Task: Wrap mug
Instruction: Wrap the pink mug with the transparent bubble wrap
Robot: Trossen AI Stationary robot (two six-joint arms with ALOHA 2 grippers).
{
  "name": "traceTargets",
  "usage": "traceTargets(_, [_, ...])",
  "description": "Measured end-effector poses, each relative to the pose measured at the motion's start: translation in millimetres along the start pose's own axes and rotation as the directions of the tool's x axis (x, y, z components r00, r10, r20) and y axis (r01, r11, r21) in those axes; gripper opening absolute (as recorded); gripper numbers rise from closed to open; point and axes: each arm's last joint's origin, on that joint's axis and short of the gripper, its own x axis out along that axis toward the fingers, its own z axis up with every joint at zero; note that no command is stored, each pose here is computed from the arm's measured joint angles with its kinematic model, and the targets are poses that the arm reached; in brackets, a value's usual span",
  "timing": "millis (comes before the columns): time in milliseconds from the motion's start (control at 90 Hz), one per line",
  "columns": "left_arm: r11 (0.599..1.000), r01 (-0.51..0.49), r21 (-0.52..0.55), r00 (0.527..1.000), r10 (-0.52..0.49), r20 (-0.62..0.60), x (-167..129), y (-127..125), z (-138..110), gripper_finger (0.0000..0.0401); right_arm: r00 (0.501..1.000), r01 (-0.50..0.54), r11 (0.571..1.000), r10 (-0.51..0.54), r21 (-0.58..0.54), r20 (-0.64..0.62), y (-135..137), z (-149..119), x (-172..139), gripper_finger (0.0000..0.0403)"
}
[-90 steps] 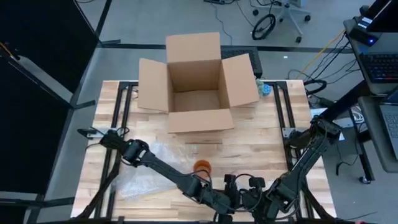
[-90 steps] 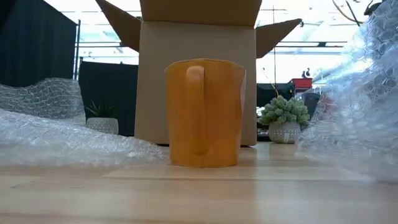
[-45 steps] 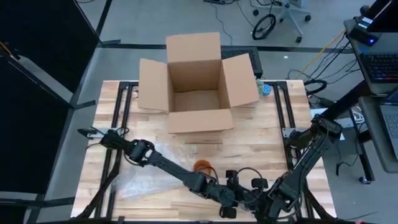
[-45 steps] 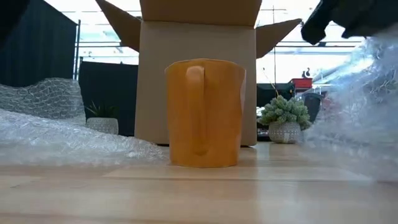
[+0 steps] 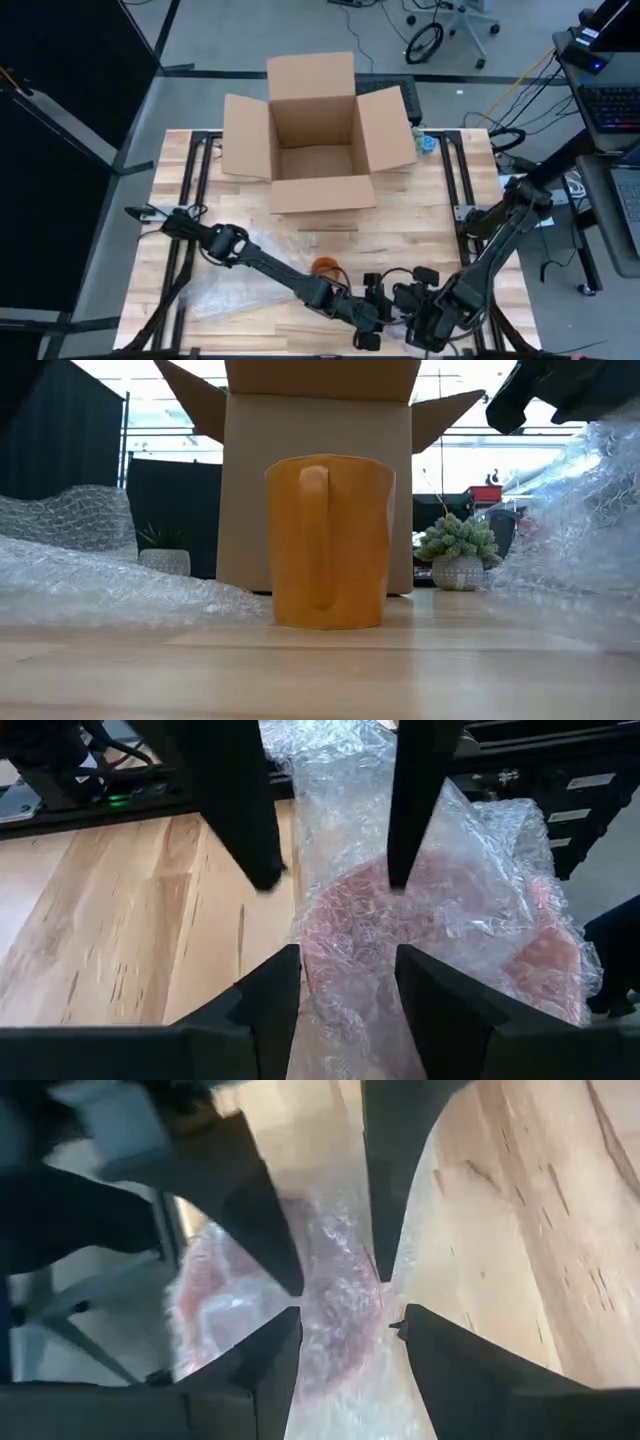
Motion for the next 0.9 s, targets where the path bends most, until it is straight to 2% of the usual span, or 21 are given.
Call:
traceTargets(167, [1.0,-0.004,0.005,1.0,0.004,-0.008,0,-2,-2,0.0154,0.996,0.086,0.996,-0.085,0.001,-0.038,4,-5,25,0.0164])
traceTargets(722, [1.0,0.001,-0.002,1.0,-0.001,-0.002,0,-1,-1,0.0154,0.974,0.217,0.976,-0.216,0.009,-0.072,14,-14,79,0.0164])
traceTargets(822, [1.0,-0.001,-0.004,1.0,0.001,-0.002,0,-1,-1,0.0154,0.974,0.217,0.976,-0.216,0.01,-0.076,14,-14,80,0.0153])
traceTargets(900, [1.0,-0.001,-0.003,1.0,0.001,-0.002,0,-1,-1,0.0154,0.975,0.205,0.979,-0.204,0.008,-0.084,14,-14,78,0.0122])
